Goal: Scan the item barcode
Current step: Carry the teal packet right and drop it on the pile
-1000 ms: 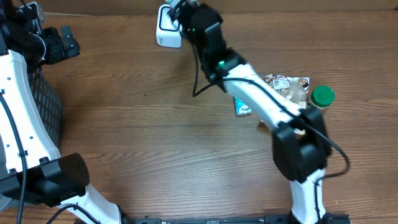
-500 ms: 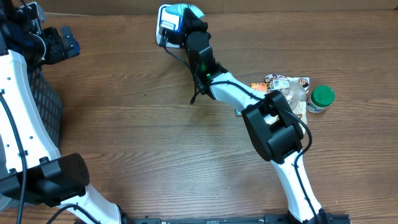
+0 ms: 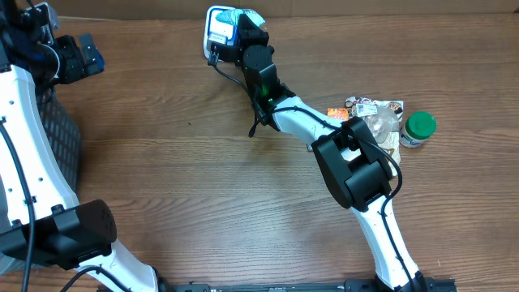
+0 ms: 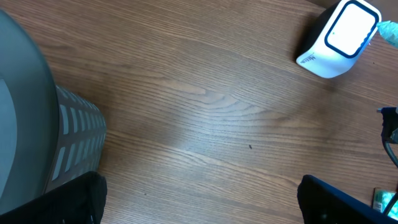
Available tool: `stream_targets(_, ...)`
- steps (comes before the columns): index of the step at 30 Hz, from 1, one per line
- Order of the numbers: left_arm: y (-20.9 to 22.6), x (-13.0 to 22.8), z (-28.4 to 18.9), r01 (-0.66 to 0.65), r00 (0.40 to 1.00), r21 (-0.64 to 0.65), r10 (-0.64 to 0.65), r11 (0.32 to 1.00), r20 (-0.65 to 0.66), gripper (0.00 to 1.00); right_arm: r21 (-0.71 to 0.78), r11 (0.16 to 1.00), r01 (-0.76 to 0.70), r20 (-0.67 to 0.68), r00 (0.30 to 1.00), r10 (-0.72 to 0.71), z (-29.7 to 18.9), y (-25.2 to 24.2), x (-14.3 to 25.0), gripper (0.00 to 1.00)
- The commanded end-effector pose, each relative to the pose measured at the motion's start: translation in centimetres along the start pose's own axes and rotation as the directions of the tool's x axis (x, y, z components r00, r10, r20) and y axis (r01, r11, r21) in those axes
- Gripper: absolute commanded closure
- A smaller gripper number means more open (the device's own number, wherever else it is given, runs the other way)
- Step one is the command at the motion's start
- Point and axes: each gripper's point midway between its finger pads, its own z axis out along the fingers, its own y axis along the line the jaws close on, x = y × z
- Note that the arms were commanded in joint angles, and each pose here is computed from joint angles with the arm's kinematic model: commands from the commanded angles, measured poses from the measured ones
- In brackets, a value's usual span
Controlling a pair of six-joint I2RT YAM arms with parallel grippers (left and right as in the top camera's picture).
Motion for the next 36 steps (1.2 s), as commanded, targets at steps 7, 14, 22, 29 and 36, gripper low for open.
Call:
stream_targets(7, -0.3, -0.2, -0.1, 0.002, 1.0, 0.013, -0.003, 1.0, 0.008, 0.0, 0.116, 0.984, -0.133, 0.007, 0.991, 0.133, -1.1, -5.8, -2.2, 0.96)
stream_targets(14, -0.3, -0.2, -0.1, 0.003, 1.0, 0.013, -0.003, 1.0, 0.008, 0.0, 0.102, 0.917, -0.385, -0.055, 0.918, 0.392, -3.5, -11.8, -2.1, 0.96)
stream_targets(22, -0.3, -0.2, -0.1, 0.002, 1.0, 0.013, -0.003, 1.0, 0.008, 0.0, -0.114, 0.532, -0.839, -0.239, 0.543, 0.805, -10.9, -15.9, -1.8, 0.96)
stream_targets(29, -0.3, -0.2, -0.1, 0.002, 1.0, 0.013, -0.003, 1.0, 0.008, 0.0, -0.033, 0.153, -0.988, -0.582, 0.143, 0.8, -19.8, -15.0, 2.1, 0.96)
stream_targets(36, -0.3, -0.2, -0.1, 0.002, 1.0, 0.013, -0.003, 1.0, 0.008, 0.0, 0.25, 0.163, -0.954, -0.829, -0.124, 0.545, -25.2, -8.3, 10.9, 0.96)
